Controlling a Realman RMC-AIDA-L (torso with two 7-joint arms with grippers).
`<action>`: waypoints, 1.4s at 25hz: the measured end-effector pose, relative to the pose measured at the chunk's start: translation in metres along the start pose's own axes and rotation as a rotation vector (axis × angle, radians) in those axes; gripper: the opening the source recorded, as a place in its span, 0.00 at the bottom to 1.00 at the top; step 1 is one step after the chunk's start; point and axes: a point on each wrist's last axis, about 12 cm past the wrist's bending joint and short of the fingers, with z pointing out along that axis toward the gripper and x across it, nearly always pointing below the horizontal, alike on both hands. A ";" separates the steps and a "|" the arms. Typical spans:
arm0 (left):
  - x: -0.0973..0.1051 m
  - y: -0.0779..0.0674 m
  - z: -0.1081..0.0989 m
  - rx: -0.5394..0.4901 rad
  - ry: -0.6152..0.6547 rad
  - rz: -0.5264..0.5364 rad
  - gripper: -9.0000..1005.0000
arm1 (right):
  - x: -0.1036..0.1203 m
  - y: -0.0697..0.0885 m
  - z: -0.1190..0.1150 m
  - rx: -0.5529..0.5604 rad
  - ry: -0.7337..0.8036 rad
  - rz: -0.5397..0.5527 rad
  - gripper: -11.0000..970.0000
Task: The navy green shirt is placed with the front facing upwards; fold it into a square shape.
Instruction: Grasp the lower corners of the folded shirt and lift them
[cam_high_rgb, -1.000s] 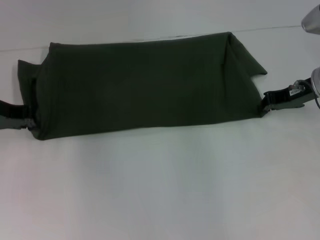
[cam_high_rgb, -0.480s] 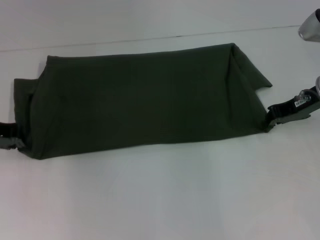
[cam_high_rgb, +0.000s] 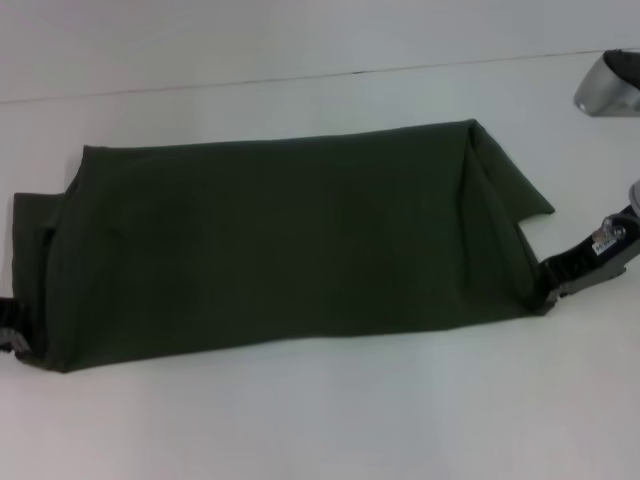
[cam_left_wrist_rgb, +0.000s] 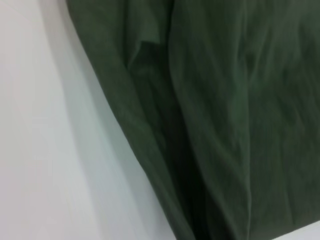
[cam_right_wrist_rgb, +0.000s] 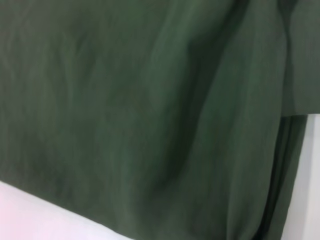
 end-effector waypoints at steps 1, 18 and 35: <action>0.001 -0.001 0.000 -0.002 0.013 0.005 0.01 | 0.001 0.001 0.001 -0.003 0.015 -0.005 0.03; 0.017 0.001 0.005 -0.043 0.157 0.015 0.01 | 0.020 0.010 0.009 -0.007 0.189 -0.037 0.03; 0.023 0.003 0.006 -0.079 0.212 0.016 0.01 | 0.020 0.013 0.009 -0.006 0.208 -0.054 0.03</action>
